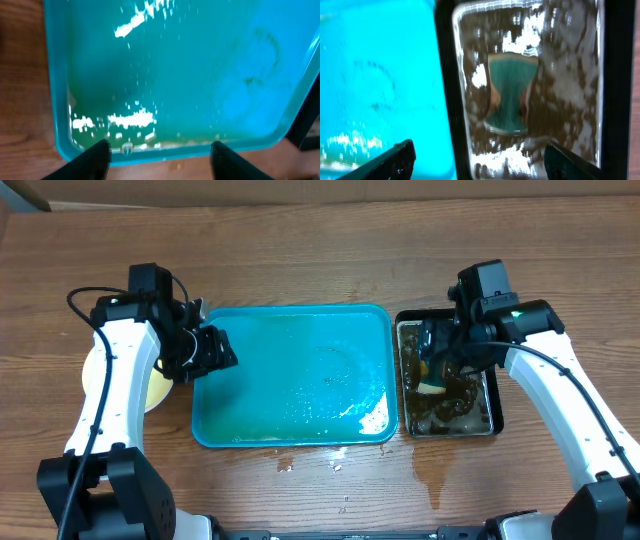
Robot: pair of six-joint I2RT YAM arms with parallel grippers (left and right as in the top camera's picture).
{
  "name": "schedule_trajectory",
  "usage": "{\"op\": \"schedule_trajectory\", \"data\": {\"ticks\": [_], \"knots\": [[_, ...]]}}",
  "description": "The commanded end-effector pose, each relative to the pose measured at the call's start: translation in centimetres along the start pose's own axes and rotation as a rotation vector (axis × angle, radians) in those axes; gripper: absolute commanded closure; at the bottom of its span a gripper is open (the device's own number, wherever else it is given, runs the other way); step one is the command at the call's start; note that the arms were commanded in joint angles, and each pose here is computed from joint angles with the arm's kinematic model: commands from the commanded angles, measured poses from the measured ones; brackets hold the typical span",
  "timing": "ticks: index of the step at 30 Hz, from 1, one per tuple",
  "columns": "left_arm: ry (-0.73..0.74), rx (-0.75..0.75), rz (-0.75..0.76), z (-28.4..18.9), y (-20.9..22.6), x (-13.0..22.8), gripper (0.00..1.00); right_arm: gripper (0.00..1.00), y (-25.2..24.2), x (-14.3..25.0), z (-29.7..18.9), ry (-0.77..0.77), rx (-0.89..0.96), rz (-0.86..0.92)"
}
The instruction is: Clean dirty plates on tray and stack at the side
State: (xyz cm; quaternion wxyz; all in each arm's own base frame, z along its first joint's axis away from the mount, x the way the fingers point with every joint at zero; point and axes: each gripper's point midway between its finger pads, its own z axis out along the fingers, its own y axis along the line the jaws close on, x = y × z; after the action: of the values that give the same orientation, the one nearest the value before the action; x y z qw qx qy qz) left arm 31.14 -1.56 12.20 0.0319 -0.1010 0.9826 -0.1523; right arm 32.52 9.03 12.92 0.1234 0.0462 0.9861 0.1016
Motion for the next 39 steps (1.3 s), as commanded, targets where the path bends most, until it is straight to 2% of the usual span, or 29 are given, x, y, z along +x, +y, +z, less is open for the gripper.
{"op": "schedule_trajectory", "data": {"ticks": [1, 8, 12, 18, 21, 26, 31, 35, 39], "knots": [[0.031, -0.023, 0.027, -0.7, 0.1, 1.3, 0.00, 0.16, 0.3, 0.6, -0.5, 0.033, -0.033, -0.013], [0.106, -0.087, 0.013, -1.8, 1.0, 4.2, 0.00, 0.14, -0.9, 1.6, -1.3, 0.047, 0.030, 0.090], [0.056, -0.082, 0.052, -2.9, 0.4, 5.0, 0.00, 0.12, -0.9, 2.1, -2.6, 0.030, 0.024, 0.086], [-0.148, -0.091, 0.109, -4.9, 0.3, 6.2, 0.00, 0.07, -1.2, 2.3, -5.7, -0.103, 0.015, 0.071], [-0.261, -0.086, 0.159, -5.8, 0.2, 7.1, 0.00, 0.00, -1.5, 3.1, -7.3, -0.184, 0.005, 0.063], [-0.506, -0.064, 0.250, -8.4, -0.6, 8.6, 0.00, 0.00, -2.1, 4.8, -10.5, -0.380, -0.030, 0.034], [-0.723, -0.040, 0.263, -12.1, -1.5, 9.8, 0.00, 0.00, -3.8, 6.9, -13.3, -0.560, -0.016, 0.040], [-0.809, -0.034, 0.282, -13.6, -2.0, 9.9, 0.00, 0.00, -3.9, 7.8, -14.7, -0.609, -0.036, 0.038], [-0.792, -0.036, 0.278, -13.3, -1.8, 10.1, 0.00, 0.00, -3.9, 8.1, -14.7, -0.607, -0.035, 0.038]]}}
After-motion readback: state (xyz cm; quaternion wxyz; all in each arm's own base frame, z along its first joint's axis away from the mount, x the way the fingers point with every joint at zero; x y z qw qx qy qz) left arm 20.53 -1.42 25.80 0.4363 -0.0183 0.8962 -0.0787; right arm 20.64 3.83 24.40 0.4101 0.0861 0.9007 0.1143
